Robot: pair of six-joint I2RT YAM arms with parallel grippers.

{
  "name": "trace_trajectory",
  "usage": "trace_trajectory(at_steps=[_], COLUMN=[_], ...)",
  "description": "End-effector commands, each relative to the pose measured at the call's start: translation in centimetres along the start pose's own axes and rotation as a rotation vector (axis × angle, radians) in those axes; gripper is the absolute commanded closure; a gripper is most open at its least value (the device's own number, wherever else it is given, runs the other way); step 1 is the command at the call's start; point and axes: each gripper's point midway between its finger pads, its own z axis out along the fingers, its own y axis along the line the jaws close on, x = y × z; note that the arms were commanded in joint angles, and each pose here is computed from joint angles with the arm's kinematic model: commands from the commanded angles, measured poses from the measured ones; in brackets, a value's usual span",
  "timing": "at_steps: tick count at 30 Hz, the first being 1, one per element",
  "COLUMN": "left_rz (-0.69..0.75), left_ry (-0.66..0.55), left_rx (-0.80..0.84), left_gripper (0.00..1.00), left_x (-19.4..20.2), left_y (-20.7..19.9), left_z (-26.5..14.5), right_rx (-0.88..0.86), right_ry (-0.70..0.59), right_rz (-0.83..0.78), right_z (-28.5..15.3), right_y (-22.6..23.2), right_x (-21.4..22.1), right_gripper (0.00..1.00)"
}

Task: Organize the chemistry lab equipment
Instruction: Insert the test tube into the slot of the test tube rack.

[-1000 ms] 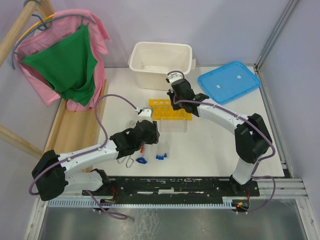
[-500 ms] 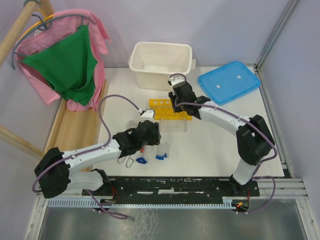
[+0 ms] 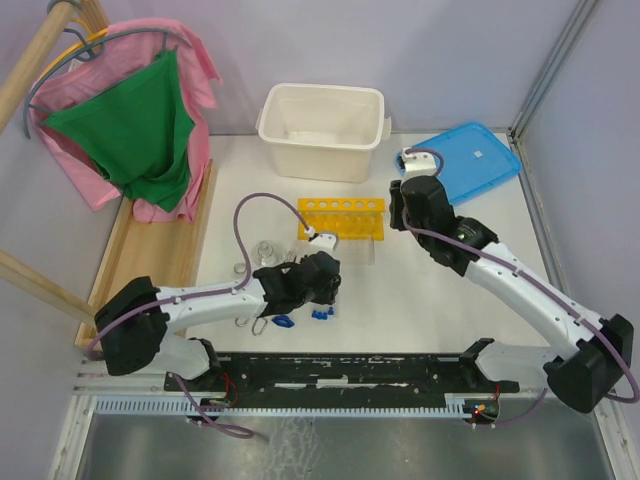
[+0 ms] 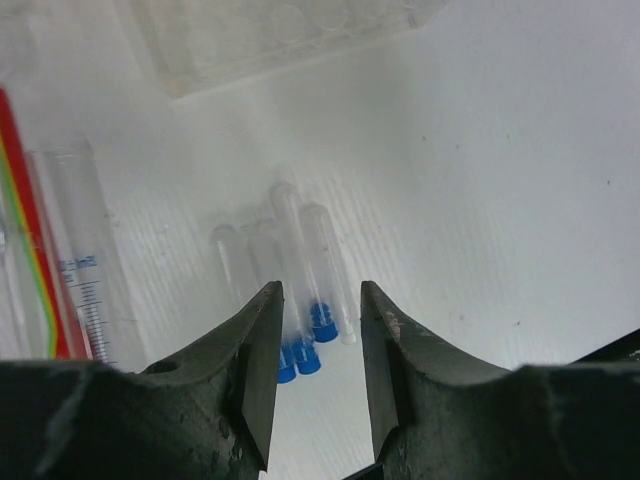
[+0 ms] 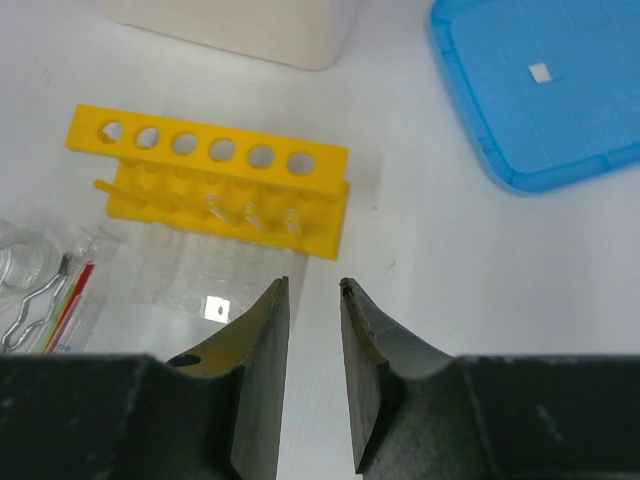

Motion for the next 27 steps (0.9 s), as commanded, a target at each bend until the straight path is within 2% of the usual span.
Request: trace_trajectory(at_steps=[1, 13, 27], left_rz=[-0.022, -0.003, 0.023], left_ry=[-0.005, 0.082, 0.114], left_rx=[0.02, -0.057, -0.059], left_gripper=[0.57, 0.61, 0.62], left_x=[-0.6, 2.9, 4.1], left_y=[-3.2, -2.8, -3.5], left_z=[0.5, 2.5, 3.0], right_rx=[0.176, 0.208, 0.212], right_ry=[0.066, 0.095, 0.109], right_rz=[0.014, 0.02, 0.012], right_z=[-1.5, -1.8, -1.3], right_y=[-3.9, -5.0, -5.0], right_x=[3.3, 5.9, 6.6], right_gripper=[0.65, 0.66, 0.66])
